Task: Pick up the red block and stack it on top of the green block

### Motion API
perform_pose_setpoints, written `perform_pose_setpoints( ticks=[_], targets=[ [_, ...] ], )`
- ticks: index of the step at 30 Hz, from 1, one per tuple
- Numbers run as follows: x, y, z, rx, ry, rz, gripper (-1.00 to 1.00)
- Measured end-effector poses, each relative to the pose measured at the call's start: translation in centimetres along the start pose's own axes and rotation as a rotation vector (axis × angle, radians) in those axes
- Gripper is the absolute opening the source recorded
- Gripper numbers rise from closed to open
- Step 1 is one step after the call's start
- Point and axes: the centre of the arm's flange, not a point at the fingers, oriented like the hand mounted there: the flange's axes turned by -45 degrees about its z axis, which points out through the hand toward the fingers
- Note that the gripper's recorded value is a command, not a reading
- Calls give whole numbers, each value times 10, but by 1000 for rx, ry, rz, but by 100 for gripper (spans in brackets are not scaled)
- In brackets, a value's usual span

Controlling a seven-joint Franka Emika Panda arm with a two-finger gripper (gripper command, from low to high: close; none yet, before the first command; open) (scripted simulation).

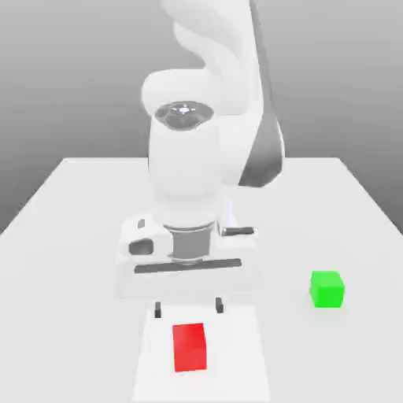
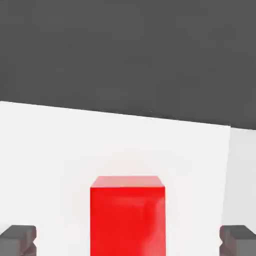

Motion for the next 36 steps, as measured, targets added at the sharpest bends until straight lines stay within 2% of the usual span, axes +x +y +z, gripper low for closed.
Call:
perform_pose_setpoints(
  ticks=[3,4,11,17,26,31,36],
  targets=[
    [-2,0,34,0,-4,-1,0],
    [-2,0,42,0,-4,0,-100],
    [-2,0,42,0,-4,-1,-100],
    [-2,-6,-16,2,-4,-11,-100],
    [-58,-199,-46,19,-7,-440,-100],
    [-117,-268,-56,7,-5,-642,-100],
    [-127,-279,-18,1,-4,-678,-100]
  ],
)
